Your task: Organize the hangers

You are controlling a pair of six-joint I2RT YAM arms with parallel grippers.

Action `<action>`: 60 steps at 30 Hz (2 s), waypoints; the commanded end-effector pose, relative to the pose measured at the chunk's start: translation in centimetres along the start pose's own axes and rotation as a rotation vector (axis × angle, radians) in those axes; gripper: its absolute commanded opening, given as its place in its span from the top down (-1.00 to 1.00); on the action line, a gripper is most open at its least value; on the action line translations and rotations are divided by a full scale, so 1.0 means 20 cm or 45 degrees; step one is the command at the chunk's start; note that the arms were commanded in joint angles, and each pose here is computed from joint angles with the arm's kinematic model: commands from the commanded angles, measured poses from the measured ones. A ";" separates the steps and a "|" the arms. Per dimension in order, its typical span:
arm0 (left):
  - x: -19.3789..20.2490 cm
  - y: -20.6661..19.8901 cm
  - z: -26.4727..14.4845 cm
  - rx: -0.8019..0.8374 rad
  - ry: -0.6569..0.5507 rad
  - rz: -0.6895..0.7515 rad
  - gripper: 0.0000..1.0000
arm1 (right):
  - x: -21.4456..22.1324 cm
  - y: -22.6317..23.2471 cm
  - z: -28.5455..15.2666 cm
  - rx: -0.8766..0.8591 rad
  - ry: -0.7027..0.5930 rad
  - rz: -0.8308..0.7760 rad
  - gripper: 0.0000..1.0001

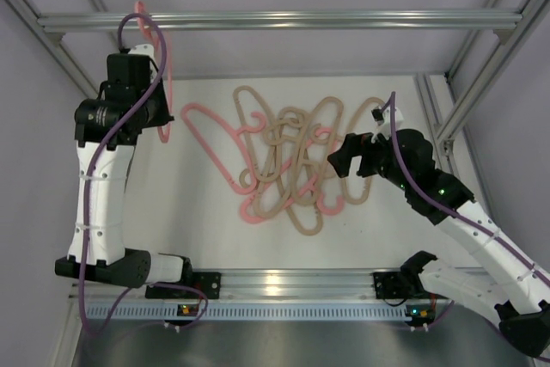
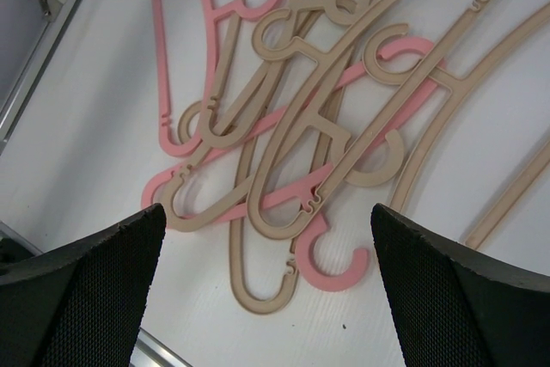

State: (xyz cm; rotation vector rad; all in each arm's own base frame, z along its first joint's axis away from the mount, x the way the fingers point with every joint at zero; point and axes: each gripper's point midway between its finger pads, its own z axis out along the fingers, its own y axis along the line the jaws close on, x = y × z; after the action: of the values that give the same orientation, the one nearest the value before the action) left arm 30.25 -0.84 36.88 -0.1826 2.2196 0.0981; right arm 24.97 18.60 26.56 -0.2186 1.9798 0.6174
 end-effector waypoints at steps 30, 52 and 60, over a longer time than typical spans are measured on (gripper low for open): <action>-0.30 -0.08 -0.52 0.318 -0.459 -0.308 -0.96 | 0.02 0.07 0.13 -0.144 -0.003 -0.102 -0.99; 0.45 -1.02 0.45 0.186 0.050 -0.080 -0.49 | 0.42 -0.05 0.46 -0.062 0.256 -0.065 -0.91; 0.71 -0.95 0.88 -0.060 0.159 -0.029 -0.16 | 0.44 -0.08 0.42 -0.033 0.240 -0.054 -0.91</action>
State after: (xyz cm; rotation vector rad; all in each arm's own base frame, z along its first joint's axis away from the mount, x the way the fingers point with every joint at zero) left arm 36.01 -19.88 15.97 -0.1328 2.4047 0.0948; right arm 26.97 22.03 12.80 -0.3814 2.2486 0.5895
